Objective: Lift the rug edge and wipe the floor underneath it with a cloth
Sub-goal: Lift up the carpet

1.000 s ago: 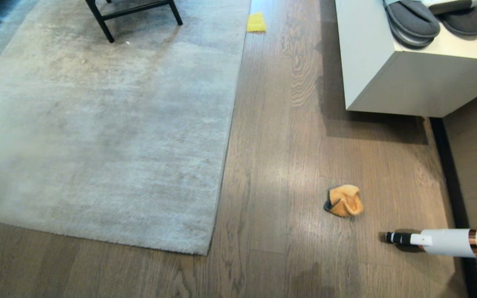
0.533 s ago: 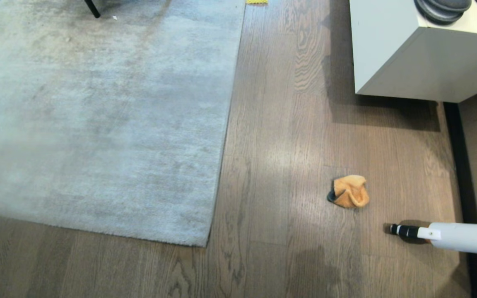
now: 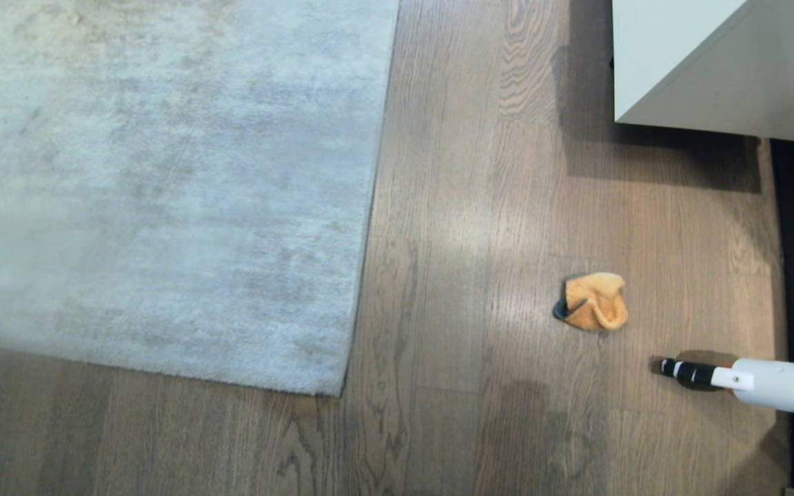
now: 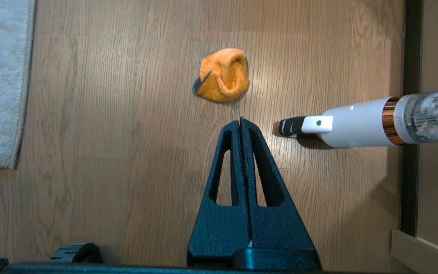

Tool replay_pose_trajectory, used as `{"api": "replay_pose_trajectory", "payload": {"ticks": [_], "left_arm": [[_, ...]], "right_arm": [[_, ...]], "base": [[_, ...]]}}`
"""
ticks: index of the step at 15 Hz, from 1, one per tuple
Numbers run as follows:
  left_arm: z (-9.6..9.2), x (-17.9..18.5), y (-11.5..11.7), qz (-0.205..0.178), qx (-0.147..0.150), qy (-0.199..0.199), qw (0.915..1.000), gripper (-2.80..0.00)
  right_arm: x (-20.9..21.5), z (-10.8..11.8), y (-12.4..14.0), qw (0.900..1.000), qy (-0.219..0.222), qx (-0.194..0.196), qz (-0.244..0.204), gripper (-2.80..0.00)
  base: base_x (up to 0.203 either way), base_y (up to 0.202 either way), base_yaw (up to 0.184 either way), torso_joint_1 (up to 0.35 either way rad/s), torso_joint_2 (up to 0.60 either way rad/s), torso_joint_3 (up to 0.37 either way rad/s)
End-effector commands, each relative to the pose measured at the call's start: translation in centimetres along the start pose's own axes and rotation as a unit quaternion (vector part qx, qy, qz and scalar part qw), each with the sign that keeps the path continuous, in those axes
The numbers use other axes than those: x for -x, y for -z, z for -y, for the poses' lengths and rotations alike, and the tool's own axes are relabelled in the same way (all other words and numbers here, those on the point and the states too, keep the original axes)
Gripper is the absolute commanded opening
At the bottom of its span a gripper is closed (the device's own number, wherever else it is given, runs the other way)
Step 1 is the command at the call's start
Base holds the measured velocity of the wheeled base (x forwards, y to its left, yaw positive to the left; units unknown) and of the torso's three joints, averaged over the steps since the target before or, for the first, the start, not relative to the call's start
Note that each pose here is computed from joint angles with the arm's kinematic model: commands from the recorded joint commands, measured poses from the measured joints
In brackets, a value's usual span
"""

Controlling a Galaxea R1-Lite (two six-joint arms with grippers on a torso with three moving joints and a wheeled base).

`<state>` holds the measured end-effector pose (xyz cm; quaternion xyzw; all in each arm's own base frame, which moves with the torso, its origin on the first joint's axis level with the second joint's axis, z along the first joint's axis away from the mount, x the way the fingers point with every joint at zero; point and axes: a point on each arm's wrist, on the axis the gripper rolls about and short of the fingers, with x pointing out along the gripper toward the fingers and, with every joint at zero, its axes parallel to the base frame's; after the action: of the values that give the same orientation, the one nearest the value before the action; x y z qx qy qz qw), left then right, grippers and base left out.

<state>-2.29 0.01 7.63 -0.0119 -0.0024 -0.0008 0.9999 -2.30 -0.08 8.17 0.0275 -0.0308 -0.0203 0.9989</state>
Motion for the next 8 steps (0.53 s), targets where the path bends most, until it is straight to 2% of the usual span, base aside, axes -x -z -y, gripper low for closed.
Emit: {"api": "replay_pose_trajectory", "payload": {"ticks": [1, 8], "left_arm": [[0.0, 0.0, 0.01, 0.0, 0.0, 0.0, 1.0, -2.8], [0.0, 0.0, 0.02, -0.001, 0.0, 0.0, 1.0, -2.8]], "right_arm": [[0.0, 0.0, 0.0, 1.0, 0.0, -0.001, 0.0, -2.8], [0.0, 0.0, -0.01, 1.0, 0.0, -0.001, 0.0, -2.8]], "base": [[0.0, 0.0, 0.0, 0.003, 0.0, -0.202], [0.0, 0.0, 0.0, 0.002, 0.0, -0.195]]}}
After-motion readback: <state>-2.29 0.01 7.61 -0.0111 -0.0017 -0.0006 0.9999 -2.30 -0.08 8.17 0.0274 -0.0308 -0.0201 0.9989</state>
